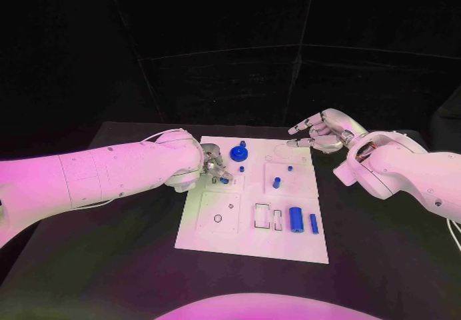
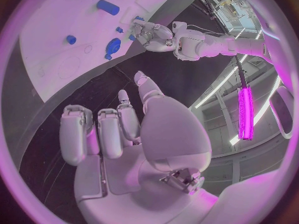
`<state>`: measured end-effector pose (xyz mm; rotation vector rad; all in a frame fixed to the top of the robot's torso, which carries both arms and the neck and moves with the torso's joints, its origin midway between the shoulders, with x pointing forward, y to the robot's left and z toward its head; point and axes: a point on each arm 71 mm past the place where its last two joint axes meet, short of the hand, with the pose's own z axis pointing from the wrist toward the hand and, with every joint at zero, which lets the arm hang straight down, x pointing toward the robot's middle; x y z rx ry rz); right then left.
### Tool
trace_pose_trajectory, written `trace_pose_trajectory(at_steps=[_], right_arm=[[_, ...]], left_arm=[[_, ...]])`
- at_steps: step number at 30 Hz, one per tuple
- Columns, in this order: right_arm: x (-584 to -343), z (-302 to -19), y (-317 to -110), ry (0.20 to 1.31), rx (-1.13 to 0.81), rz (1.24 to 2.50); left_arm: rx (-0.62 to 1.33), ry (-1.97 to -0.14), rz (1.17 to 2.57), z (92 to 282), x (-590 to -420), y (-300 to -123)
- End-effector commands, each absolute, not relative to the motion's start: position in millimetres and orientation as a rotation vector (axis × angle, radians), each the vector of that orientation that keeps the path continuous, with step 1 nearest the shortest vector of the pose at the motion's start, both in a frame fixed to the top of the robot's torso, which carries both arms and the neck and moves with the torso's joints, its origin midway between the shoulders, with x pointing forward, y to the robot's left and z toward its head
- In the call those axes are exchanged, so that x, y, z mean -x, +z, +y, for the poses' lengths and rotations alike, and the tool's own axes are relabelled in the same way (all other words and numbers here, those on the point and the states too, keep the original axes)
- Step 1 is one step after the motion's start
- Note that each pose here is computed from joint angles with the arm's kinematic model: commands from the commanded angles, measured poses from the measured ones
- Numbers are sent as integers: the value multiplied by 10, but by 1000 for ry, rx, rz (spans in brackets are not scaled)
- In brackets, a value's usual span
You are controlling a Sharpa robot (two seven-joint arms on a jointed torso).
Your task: Assemble the parts on the task board
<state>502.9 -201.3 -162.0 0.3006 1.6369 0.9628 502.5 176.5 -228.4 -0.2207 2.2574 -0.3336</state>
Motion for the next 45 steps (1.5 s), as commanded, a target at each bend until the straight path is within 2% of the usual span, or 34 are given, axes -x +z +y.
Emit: trace_pose_trajectory(at_steps=[1,45], right_arm=[[-5028,-1999,-1613,979,-303,1646],[-5017,-1983,-1613,987,-304,1653]], left_arm=[[201,-312,2282,1773,-5005,-2307],[234,-299,2289,1778,-5058,-2331]])
